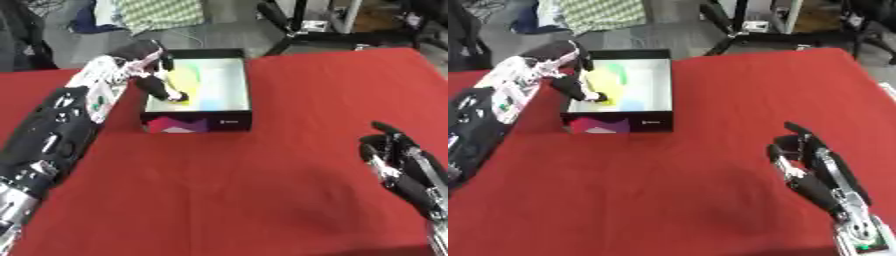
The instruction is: Pick up objects on the table and place them in the box.
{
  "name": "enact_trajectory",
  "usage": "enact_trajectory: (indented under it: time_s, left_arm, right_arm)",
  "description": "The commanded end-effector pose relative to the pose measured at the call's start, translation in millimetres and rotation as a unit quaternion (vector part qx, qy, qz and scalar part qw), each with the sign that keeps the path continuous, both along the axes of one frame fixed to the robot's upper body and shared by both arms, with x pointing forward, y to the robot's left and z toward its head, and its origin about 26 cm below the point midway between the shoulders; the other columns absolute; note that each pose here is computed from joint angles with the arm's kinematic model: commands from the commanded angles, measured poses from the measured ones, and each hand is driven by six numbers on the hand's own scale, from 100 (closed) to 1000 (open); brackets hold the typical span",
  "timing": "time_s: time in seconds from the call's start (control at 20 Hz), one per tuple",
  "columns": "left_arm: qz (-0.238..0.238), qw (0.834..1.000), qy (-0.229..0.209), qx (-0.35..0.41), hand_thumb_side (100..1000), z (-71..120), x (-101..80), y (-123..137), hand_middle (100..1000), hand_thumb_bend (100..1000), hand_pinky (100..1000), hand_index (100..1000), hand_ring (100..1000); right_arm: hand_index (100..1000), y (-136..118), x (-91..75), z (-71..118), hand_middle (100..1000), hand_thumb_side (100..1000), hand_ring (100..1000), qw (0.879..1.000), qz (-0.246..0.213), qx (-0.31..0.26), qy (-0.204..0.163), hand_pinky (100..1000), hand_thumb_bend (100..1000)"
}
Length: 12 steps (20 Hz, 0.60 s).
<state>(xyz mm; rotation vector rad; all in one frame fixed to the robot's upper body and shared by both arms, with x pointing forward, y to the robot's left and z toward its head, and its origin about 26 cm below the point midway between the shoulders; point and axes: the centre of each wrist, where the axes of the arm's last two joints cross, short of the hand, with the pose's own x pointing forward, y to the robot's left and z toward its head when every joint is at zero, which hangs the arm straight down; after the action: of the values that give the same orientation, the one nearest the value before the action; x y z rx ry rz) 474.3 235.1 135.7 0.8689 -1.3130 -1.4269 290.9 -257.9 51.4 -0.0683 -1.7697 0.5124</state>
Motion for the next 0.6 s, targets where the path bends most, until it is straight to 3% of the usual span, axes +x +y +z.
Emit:
enact_trajectory:
  time_s: [0.05, 0.15, 0.3, 0.45, 0.6]
  left_arm:
    - [0.012, 0.998, -0.063, -0.003, 641, 5.9, 7.0, -9.5, 803, 1000, 840, 892, 816]
    - [0.019, 0.994, -0.103, 0.001, 702, 4.4, 6.8, -15.1, 857, 1000, 870, 936, 858]
    - [0.035, 0.991, -0.130, -0.007, 811, 6.7, 4.8, -10.2, 881, 1000, 873, 955, 868]
    - [0.046, 0.982, -0.173, -0.058, 744, 25.5, -4.9, 8.0, 847, 1000, 830, 924, 829]
    - [0.047, 0.955, -0.231, -0.178, 692, 49.0, -33.7, 30.8, 779, 1000, 777, 872, 778]
  right_arm:
    - [938, 0.8, 2.0, 5.9, 701, 515, 768, 1.000, 0.006, 0.001, -0.009, 777, 276]
    - [938, 0.6, 1.8, 5.6, 701, 514, 768, 1.000, 0.006, 0.001, -0.009, 777, 277]
    - [938, -0.8, 1.6, 5.4, 701, 515, 768, 1.000, 0.002, 0.000, -0.009, 777, 275]
    - [938, -1.9, 1.8, 6.1, 701, 517, 767, 1.000, -0.003, 0.001, -0.011, 777, 272]
    - [937, -4.4, 1.8, 6.4, 698, 520, 767, 1.000, -0.010, 0.001, -0.012, 776, 262]
